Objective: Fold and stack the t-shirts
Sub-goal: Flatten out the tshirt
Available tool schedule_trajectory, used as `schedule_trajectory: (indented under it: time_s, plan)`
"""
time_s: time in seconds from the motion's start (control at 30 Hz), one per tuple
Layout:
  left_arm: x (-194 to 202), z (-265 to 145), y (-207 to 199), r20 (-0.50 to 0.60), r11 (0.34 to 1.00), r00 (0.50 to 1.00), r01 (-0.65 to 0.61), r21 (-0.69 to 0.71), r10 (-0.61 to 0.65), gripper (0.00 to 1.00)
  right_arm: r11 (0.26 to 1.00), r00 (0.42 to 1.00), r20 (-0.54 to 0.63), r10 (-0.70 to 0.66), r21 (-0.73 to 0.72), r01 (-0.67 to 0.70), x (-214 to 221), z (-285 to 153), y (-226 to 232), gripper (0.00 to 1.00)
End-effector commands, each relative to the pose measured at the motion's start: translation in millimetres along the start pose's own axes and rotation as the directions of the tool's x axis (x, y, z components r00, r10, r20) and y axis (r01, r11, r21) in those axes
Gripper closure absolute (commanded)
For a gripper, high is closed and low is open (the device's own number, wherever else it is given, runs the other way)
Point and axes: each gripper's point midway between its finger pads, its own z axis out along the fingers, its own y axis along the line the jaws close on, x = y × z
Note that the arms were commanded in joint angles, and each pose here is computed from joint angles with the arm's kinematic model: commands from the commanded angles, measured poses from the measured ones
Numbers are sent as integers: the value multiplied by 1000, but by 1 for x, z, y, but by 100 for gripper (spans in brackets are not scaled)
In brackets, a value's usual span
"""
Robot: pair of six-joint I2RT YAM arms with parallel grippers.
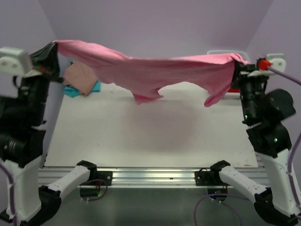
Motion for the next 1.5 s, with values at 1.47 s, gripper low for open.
schedule_trajectory:
  time_s: [1.47]
  plan:
    - [19,-15,7,-74,1000,997,-6,-23,4,100,999,1000,-9,15,31,-15,-6,-9,-13,100]
